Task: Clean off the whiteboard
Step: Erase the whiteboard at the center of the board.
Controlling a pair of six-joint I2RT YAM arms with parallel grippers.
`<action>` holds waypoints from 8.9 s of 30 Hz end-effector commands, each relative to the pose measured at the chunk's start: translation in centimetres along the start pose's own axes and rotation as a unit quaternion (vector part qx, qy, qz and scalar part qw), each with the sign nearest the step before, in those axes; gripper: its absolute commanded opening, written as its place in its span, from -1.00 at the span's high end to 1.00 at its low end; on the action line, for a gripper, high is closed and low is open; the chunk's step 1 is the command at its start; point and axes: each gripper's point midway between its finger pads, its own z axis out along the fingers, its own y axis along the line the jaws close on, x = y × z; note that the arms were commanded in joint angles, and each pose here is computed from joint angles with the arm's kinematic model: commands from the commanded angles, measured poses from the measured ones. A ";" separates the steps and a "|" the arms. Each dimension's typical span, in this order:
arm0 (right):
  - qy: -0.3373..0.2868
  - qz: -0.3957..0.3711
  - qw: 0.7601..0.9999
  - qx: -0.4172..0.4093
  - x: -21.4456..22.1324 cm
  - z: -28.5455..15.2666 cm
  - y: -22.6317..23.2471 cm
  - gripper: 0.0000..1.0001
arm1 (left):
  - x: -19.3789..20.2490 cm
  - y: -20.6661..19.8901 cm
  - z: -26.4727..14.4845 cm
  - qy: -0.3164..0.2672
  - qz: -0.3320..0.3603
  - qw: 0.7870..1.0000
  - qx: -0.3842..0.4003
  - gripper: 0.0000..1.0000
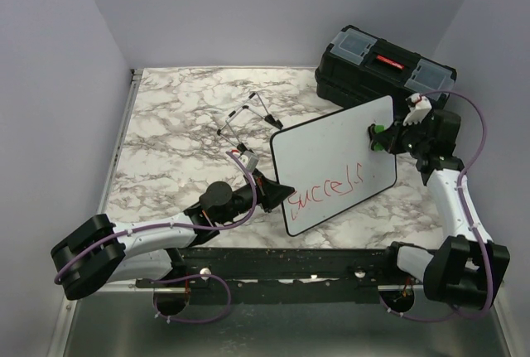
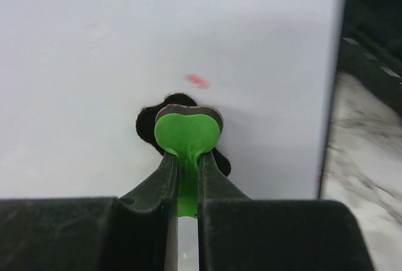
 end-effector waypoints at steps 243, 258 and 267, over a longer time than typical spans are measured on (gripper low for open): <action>0.028 -0.345 0.904 -0.253 4.0 -1.3 22.5 0.99 | -8.2 -4.6 -1.5 -0.142 -0.022 0.989 0.042 1.00; 0.072 -0.362 0.834 -0.411 7.5 -4.9 25.6 0.99 | -8.8 -3.7 -0.9 -0.161 -0.068 0.984 0.016 1.00; 0.012 -0.312 0.940 -0.141 2.3 0.8 18.8 0.99 | -9.7 -3.3 -1.3 -0.180 -0.090 0.980 -0.001 1.00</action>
